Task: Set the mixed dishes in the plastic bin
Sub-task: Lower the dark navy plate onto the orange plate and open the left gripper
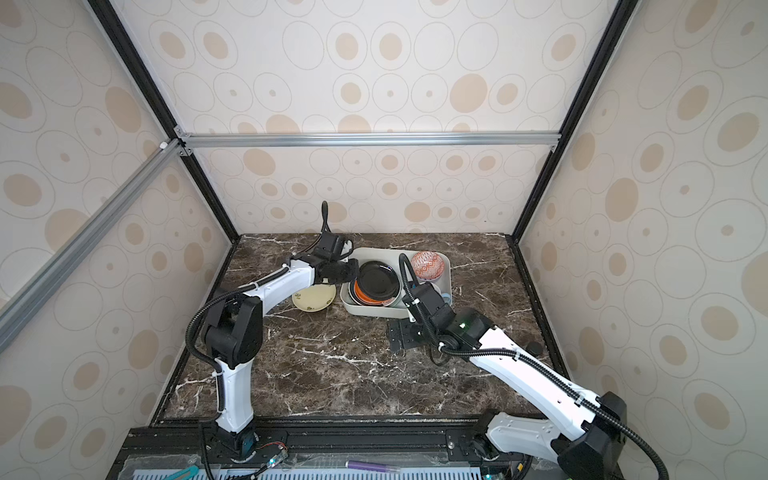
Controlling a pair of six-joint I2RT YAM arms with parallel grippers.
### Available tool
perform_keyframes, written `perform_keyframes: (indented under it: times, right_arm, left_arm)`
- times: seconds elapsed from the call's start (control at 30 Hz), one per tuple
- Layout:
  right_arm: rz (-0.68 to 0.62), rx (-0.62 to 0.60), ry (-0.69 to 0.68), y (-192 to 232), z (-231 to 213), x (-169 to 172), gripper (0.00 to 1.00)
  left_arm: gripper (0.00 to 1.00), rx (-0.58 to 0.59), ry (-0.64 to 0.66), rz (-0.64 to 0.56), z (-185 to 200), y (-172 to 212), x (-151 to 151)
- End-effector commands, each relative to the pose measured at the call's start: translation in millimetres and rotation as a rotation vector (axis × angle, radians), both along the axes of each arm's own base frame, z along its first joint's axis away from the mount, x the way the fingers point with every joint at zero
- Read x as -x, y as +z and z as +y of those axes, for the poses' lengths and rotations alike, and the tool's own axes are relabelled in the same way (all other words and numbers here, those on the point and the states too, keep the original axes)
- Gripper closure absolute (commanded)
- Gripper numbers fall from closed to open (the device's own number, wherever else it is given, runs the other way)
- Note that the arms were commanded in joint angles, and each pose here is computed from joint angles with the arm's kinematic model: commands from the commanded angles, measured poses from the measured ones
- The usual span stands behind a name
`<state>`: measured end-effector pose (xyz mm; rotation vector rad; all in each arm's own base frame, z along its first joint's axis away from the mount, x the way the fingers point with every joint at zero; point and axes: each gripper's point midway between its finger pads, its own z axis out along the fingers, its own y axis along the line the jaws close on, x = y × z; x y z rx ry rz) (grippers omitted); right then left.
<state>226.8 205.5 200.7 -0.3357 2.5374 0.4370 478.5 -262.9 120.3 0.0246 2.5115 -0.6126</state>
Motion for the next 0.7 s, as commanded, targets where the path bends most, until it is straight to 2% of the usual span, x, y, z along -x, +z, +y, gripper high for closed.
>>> perform_keyframes:
  times: [0.0,0.1,0.4,0.5,0.67]
  right_arm:
    - [0.014,0.015,-0.011,-5.5,-2.8,1.0,0.0]
    - [0.015,0.014,-0.011,-5.3,-2.5,0.9,0.0]
    - [0.022,-0.004,0.0,-4.0,2.4,0.9,0.0]
    - [0.024,-0.012,0.01,-2.1,5.4,0.6,0.0]
    - [0.041,-0.04,0.056,-1.4,18.1,0.9,0.0]
  left_arm:
    - [0.77,0.013,-0.005,-0.007,-3.5,-0.5,-3.1]
    - [0.7,0.001,-0.006,-0.01,-1.4,2.5,-0.5]
    - [0.67,-0.047,0.017,-0.077,19.9,36.3,13.2]
    - [0.66,-0.09,0.069,-0.109,49.7,48.5,22.1]
    - [0.66,-0.099,0.205,-0.086,125.8,40.1,44.2]
